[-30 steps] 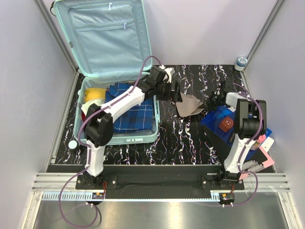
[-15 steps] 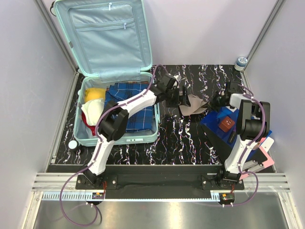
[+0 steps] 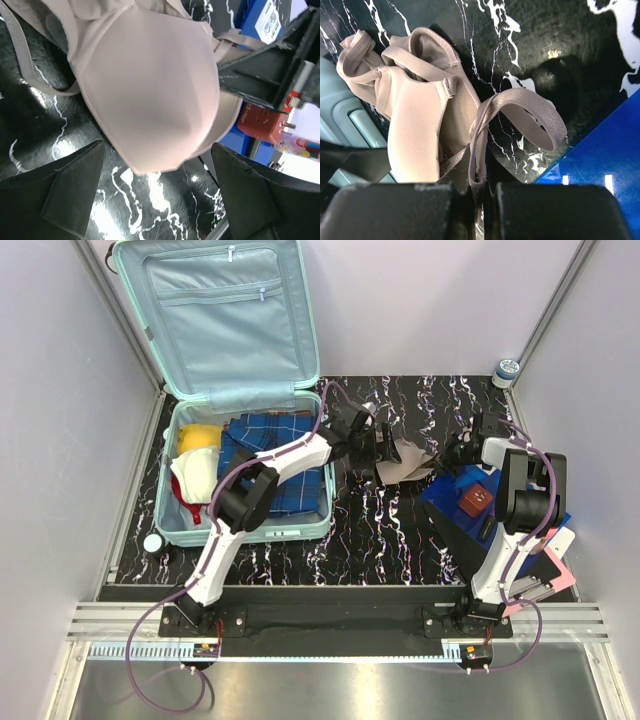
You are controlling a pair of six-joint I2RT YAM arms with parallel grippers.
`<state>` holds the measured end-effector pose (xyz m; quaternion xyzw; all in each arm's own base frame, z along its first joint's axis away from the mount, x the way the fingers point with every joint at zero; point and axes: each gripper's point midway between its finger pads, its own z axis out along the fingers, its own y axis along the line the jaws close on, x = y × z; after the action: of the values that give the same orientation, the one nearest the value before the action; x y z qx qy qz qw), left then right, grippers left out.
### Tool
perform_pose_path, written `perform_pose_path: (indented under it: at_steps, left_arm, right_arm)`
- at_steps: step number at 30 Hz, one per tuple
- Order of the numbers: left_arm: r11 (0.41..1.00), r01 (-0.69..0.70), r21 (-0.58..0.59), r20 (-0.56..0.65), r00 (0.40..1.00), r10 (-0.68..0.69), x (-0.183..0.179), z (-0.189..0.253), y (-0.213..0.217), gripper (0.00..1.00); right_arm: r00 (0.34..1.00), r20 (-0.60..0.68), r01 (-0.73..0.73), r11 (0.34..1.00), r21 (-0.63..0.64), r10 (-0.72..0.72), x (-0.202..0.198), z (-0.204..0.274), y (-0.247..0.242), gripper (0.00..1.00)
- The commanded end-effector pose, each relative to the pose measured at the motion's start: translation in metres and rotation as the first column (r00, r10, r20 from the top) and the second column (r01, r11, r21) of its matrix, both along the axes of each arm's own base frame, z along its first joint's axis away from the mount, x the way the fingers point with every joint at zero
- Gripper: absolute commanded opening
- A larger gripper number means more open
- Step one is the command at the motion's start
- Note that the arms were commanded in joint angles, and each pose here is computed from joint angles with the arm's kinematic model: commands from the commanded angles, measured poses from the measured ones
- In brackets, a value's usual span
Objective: Pack the luggage
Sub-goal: Pick up the clothes at the center of the board.
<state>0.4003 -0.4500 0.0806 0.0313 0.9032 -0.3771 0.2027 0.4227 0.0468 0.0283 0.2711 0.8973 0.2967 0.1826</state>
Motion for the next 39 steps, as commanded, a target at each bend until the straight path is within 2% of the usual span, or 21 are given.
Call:
perform_pose_path:
  at_steps: [1,9,25,28,31,34,36,38,39]
  left_arm:
    - [0.997,-0.012,-0.071,-0.011,1.0,0.011,0.006,-0.008,-0.014,0.93]
    - [0.997,-0.032,-0.064,-0.036,0.999,0.03,0.008,-0.023,-0.014,0.94]
    - [0.978,0.055,-0.201,-0.029,0.998,-0.062,-0.008,-0.007,-0.043,0.95]
    - [0.972,0.069,-0.223,-0.027,0.997,-0.077,-0.014,-0.004,-0.047,0.93]
    - [0.97,0.074,-0.233,-0.022,0.996,-0.082,-0.017,-0.002,-0.048,0.82]
    - [0.966,0.078,-0.246,-0.026,0.996,-0.087,-0.019,-0.001,-0.049,0.6]
    - [0.963,0.08,-0.256,-0.025,0.996,-0.09,-0.019,0.001,-0.05,0.39]
    - [0.961,0.091,-0.261,-0.02,0.995,-0.099,-0.02,0.004,-0.051,0.28]
    - [0.959,0.097,-0.267,-0.016,0.994,-0.105,-0.02,0.005,-0.052,0.15]
  right_arm:
    - [0.997,0.067,-0.028,0.999,0.028,0.026,0.004,0.021,0.005,0.0]
    - [0.996,0.076,-0.041,0.999,0.032,0.038,0.003,0.023,0.007,0.0]
    - [0.979,0.122,-0.169,0.984,0.06,0.161,-0.002,0.026,0.042,0.0]
    - [0.976,0.133,-0.18,0.982,0.063,0.17,-0.001,0.027,0.046,0.0]
    - [0.975,0.142,-0.181,0.982,0.061,0.171,0.0,0.03,0.046,0.0]
    - [0.974,0.147,-0.184,0.981,0.06,0.174,-0.001,0.031,0.047,0.0]
    - [0.974,0.147,-0.183,0.981,0.061,0.173,-0.003,0.032,0.047,0.0]
    - [0.973,0.155,-0.183,0.981,0.057,0.172,-0.003,0.036,0.047,0.0]
    - [0.973,0.154,-0.182,0.982,0.058,0.171,-0.005,0.037,0.047,0.0]
